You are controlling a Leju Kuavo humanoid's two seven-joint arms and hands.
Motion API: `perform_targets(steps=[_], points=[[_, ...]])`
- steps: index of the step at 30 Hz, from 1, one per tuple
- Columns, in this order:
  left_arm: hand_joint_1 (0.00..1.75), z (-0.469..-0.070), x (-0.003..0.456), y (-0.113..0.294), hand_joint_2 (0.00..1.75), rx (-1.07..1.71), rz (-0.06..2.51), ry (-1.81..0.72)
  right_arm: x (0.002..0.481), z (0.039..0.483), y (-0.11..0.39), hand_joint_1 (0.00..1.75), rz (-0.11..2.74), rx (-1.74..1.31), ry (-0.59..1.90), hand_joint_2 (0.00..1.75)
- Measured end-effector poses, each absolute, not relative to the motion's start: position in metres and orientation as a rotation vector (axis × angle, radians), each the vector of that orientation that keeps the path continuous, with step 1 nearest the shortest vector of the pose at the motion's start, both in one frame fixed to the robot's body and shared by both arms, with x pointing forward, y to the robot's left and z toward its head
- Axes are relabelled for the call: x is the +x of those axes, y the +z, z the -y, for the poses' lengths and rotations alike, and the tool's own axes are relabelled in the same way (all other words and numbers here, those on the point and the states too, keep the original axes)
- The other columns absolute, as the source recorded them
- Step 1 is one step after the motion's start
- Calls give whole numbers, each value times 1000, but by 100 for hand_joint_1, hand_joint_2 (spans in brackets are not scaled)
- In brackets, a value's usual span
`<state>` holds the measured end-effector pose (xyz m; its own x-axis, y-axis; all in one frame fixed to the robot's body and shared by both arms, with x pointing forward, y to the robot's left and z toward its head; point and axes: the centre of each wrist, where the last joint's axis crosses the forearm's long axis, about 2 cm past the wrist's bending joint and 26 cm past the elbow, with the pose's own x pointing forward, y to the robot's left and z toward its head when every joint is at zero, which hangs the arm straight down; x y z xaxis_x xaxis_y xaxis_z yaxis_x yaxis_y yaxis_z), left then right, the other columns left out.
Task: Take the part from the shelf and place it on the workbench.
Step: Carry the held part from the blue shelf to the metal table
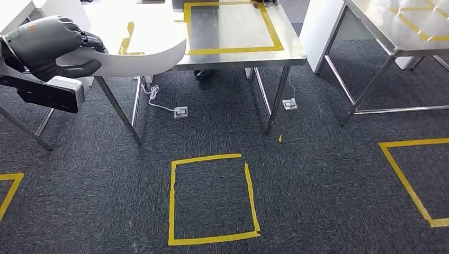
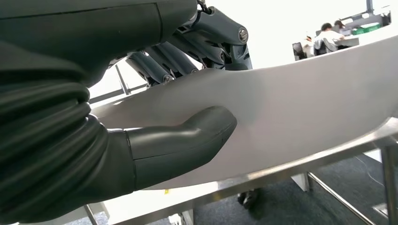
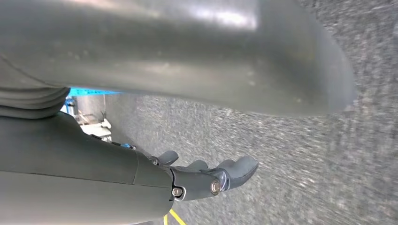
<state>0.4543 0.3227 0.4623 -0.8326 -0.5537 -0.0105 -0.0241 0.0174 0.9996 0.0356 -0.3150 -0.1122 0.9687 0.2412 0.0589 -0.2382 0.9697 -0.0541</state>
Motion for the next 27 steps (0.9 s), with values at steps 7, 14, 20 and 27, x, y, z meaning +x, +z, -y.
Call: perform_targets(steps=[7,14,20,27], points=[[175,-317,457,453,175,578,1904,-1877,35,311,-112,0,67,-56,228,0],[175,-342,450,448,175,606,1867,-1835,35,298,-113,0,71,-48,243,0],[175,-353,446,437,175,606,1831,-1822,36,293,-113,0,73,-35,251,0],[175,-355,446,439,175,609,1839,-1832,35,292,-113,0,62,-37,246,0]])
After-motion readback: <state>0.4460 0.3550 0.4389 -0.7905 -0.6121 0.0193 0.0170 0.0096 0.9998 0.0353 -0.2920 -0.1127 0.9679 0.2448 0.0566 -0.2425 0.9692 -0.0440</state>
